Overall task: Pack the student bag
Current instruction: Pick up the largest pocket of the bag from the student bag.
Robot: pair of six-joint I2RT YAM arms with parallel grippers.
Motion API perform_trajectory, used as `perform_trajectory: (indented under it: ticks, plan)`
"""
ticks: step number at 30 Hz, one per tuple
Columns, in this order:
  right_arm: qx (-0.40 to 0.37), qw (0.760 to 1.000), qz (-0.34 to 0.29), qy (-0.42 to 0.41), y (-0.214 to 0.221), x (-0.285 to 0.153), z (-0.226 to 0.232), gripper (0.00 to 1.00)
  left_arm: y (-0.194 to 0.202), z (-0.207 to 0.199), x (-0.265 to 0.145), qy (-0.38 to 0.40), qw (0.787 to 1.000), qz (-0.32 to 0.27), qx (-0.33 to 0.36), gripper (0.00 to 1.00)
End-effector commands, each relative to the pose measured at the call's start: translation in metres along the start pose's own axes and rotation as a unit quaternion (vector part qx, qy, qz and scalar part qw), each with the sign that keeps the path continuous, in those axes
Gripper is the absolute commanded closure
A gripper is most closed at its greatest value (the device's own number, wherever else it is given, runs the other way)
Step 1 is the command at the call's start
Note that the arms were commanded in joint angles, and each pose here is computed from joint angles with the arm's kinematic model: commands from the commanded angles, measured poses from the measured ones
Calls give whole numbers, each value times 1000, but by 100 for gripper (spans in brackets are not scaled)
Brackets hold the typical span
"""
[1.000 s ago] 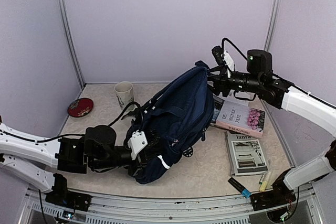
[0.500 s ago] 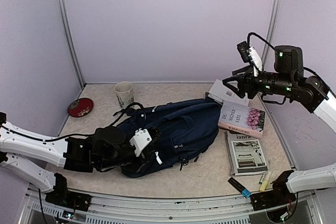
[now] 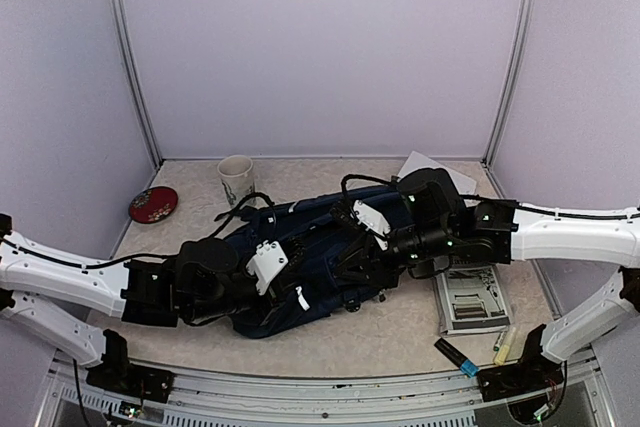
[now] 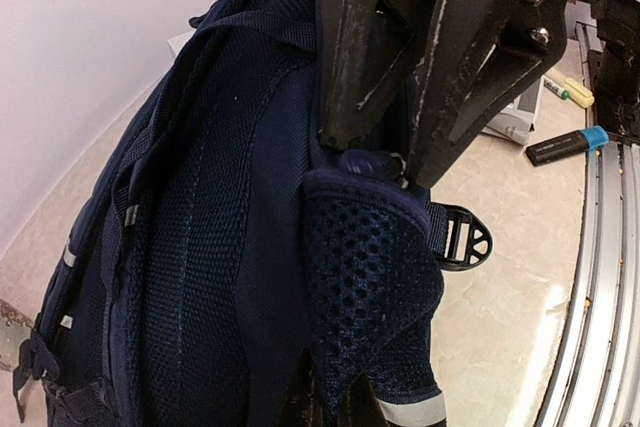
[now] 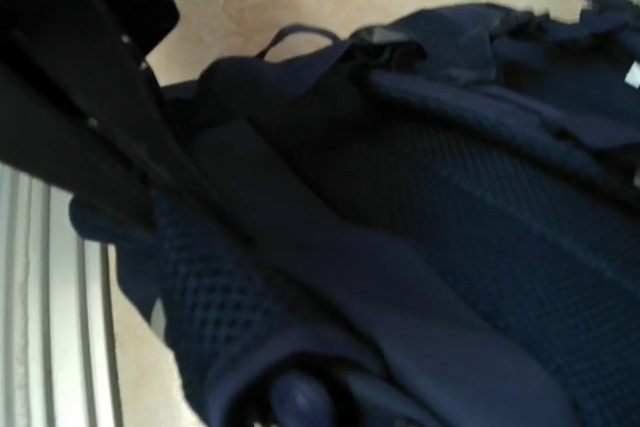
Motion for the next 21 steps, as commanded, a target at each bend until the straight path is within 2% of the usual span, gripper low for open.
perform_trajectory:
  ticks: [1, 10, 15, 19, 21]
  plan:
    - [-45, 998, -42, 11, -10, 3, -2, 69, -49, 3, -9, 1, 994, -103, -35, 100]
    - [-53, 997, -41, -30, -4, 10, 4, 73, -51, 3, -3, -1, 995, -98, -24, 100]
    - [-50, 998, -25, -35, -1, 17, 3, 90, -53, 6, -6, -5, 994, -103, -29, 100]
    - [-60, 997, -36, -24, -1, 7, 5, 92, -54, 11, -11, -12, 993, -110, -37, 100]
    - [-64, 997, -46, -24, -1, 2, 6, 100, -52, 14, -11, -15, 993, -110, -39, 100]
Point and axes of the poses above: each gripper's point midway between its finger pads, its own x axis out along the fingers, its own z axis along the line the jaws close on, y = z × x, the point moved 9 cm from there along -x, back along the fingers, and after that the axes turned 7 degrees about -x, right-handed, at the moved point
